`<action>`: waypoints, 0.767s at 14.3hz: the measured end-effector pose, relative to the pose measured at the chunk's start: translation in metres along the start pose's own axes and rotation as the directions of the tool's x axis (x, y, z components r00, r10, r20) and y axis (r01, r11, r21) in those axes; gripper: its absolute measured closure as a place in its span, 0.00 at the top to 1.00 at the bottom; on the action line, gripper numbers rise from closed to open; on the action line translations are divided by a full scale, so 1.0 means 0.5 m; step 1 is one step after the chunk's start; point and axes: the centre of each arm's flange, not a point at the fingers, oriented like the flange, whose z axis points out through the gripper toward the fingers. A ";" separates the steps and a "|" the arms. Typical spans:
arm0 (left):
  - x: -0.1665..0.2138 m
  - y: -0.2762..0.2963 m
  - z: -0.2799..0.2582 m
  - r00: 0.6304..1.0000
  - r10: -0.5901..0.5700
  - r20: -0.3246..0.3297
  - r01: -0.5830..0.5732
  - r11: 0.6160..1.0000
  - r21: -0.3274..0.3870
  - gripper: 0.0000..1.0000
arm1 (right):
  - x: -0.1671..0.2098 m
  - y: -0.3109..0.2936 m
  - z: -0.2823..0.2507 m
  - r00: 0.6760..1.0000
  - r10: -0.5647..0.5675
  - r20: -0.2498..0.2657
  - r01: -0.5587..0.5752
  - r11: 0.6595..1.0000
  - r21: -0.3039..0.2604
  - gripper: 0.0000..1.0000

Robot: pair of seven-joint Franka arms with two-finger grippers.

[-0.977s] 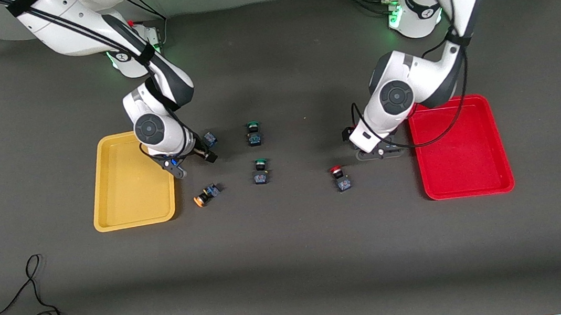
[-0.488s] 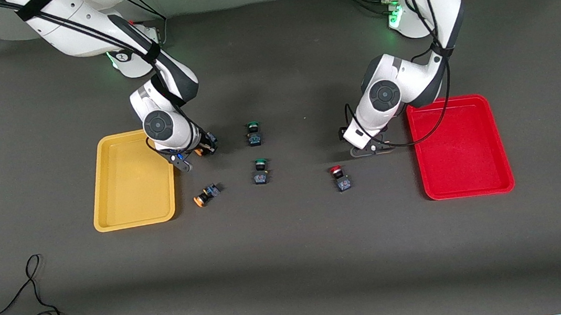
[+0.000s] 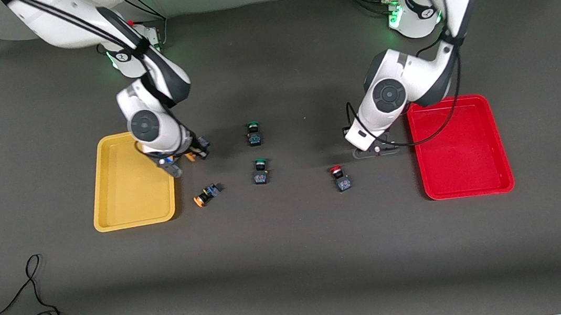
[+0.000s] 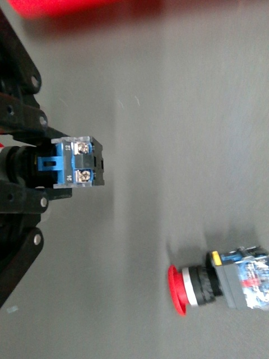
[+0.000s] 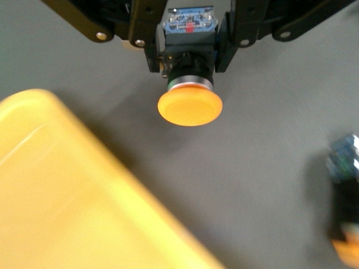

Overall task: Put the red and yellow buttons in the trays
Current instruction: 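Carry the yellow button to its tray while the left gripper carries red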

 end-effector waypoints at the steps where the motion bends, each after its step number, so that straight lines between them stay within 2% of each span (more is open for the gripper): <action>1: 0.004 -0.030 -0.072 1.000 -0.019 0.009 0.019 1.000 0.009 0.33 | 0.037 0.029 -0.049 1.000 -0.006 -0.002 0.006 1.000 0.007 0.44; 3: -0.004 -0.116 -0.164 1.000 -0.022 -0.010 0.022 0.998 0.056 0.33 | 0.127 0.113 -0.104 1.000 -0.021 0.014 0.021 0.999 0.031 0.44; 5: -0.002 -0.220 -0.166 1.000 0.004 0.000 -0.004 0.996 0.087 0.33 | 0.203 0.201 -0.072 0.999 -0.032 0.034 0.030 0.999 0.041 0.44; 7: 0.019 -0.351 -0.117 0.999 0.045 0.031 -0.047 0.997 0.069 0.33 | 0.229 0.262 0.011 0.999 -0.025 0.036 0.023 0.999 0.043 0.44; 10: 0.038 -0.510 0.006 0.999 0.054 -0.002 -0.054 0.998 0.022 0.33 | 0.222 0.278 0.093 0.999 -0.019 0.050 0.018 1.000 0.020 0.44; 11: 0.036 -0.525 0.050 0.999 0.054 0.002 -0.054 0.998 0.015 0.33 | 0.224 0.277 0.098 0.999 -0.018 0.051 0.017 1.000 0.019 0.51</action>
